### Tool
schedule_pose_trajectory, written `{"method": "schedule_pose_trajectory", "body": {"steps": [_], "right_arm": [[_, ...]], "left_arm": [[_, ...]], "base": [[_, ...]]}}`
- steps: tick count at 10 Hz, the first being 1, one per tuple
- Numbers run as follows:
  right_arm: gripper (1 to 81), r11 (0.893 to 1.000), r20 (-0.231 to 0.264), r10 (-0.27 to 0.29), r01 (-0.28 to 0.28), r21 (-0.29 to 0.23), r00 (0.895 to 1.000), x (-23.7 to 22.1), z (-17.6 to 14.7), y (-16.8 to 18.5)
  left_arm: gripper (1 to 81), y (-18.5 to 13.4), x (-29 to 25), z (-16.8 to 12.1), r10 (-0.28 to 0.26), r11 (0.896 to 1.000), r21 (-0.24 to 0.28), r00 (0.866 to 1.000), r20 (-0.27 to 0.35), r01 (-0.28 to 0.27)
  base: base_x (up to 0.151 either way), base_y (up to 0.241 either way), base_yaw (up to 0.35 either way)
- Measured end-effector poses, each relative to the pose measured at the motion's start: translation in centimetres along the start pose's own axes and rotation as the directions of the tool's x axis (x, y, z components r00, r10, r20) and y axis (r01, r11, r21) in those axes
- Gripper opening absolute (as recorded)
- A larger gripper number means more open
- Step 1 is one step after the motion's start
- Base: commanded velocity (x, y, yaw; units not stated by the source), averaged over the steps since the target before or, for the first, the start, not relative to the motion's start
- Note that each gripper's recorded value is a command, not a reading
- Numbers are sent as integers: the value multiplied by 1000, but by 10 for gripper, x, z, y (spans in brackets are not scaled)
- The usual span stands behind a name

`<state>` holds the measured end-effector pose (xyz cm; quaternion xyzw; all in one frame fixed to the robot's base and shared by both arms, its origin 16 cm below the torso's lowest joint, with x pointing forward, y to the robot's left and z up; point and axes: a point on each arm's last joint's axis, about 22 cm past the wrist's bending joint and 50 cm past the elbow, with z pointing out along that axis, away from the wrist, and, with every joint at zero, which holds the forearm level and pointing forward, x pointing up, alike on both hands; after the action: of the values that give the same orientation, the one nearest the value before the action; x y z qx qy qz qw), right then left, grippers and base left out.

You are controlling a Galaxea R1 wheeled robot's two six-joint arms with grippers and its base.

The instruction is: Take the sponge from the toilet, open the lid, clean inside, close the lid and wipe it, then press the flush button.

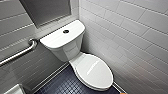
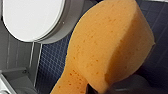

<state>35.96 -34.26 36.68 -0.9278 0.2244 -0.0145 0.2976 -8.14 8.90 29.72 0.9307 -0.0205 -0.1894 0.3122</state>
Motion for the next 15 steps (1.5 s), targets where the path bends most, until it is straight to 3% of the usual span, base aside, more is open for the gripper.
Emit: {"method": "schedule_pose_trajectory", "body": {"steps": [3, 4, 6, 7, 10, 13, 15], "right_arm": [[10, 993, 86, 94, -87, -86, 992, -86, -24, 49], [10, 983, 122, 136, -119, -141, 983, -126, -30, 76], [10, 968, 175, 199, -165, -188, 964, -188, -38, 95], [10, 963, 185, 219, -181, -202, 958, -216, -44, 102], [10, 960, 197, 217, -172, -221, 956, -285, -63, 112], [10, 964, 217, 224, -183, -192, 950, -337, -47, 95], [10, 961, 222, 229, -184, -208, 948, -351, -50, 101]], "left_arm": [[811, 6, 19, -31, 13, 997, -81, 999, -38, -16], [811, 4, 24, -43, 20, 995, -97, 999, -45, -25], [811, -7, 48, -59, 42, 993, -106, 997, -72, -49], [811, -1, 64, -64, 48, 990, -128, 994, -93, -60], [811, 17, 104, -101, 65, 974, -205, 989, -129, -91], [811, 14, 183, -127, 134, 960, -217, 973, -190, -174], [811, -6, 220, -141, 152, 965, -183, 968, -201, -190]], "base": [[0, 0, 0], [0, 0, 0], [0, 0, 0], [0, 0, 0], [0, 0, 0], [0, 0, 0], [0, 0, 0]]}}
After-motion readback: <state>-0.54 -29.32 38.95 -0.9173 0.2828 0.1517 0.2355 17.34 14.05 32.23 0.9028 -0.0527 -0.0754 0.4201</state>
